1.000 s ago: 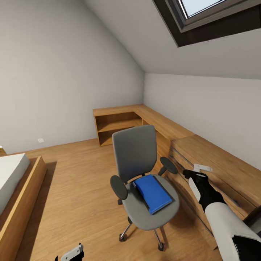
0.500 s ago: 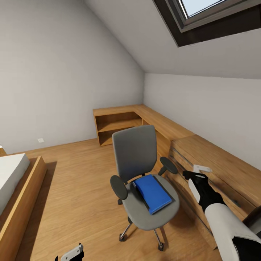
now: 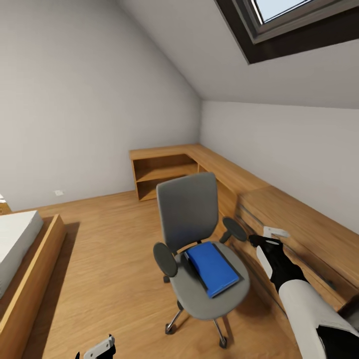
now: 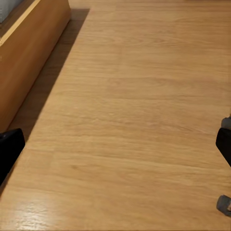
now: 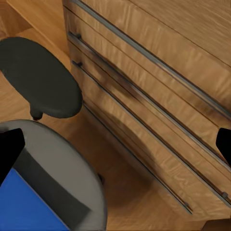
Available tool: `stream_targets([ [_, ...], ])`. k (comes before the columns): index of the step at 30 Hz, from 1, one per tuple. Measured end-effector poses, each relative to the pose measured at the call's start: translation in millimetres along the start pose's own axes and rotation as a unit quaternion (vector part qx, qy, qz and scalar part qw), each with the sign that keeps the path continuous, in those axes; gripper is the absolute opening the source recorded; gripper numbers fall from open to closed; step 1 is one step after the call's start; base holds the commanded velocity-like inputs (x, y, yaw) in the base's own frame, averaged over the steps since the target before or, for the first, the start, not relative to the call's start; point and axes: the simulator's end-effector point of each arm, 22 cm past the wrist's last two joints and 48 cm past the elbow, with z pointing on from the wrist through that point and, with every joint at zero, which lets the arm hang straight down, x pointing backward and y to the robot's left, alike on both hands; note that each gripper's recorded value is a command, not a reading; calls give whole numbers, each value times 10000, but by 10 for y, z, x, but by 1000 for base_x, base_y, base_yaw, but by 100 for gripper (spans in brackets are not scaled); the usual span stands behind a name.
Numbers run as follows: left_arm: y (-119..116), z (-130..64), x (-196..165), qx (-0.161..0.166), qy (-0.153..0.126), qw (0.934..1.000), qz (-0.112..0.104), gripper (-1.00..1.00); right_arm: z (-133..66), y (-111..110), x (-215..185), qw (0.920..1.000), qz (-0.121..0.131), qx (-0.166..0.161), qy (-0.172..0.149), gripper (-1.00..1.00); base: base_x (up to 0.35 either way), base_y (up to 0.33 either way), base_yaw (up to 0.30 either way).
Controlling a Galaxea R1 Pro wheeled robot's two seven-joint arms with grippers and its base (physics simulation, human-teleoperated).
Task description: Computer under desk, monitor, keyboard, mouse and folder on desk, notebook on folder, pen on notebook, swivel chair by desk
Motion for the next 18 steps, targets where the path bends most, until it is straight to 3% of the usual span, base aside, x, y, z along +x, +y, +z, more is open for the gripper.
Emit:
stream_targets([
  [7, -17, -2, 4, 22, 5, 10000, 8, 100, 0, 12, 5, 10000, 0, -5, 7, 100, 120, 0, 201],
  [18, -115, -39, 23, 95, 30, 9999, -22, 100, 2, 8, 4, 10000, -5, -9, 11, 100, 6, 0, 19],
])
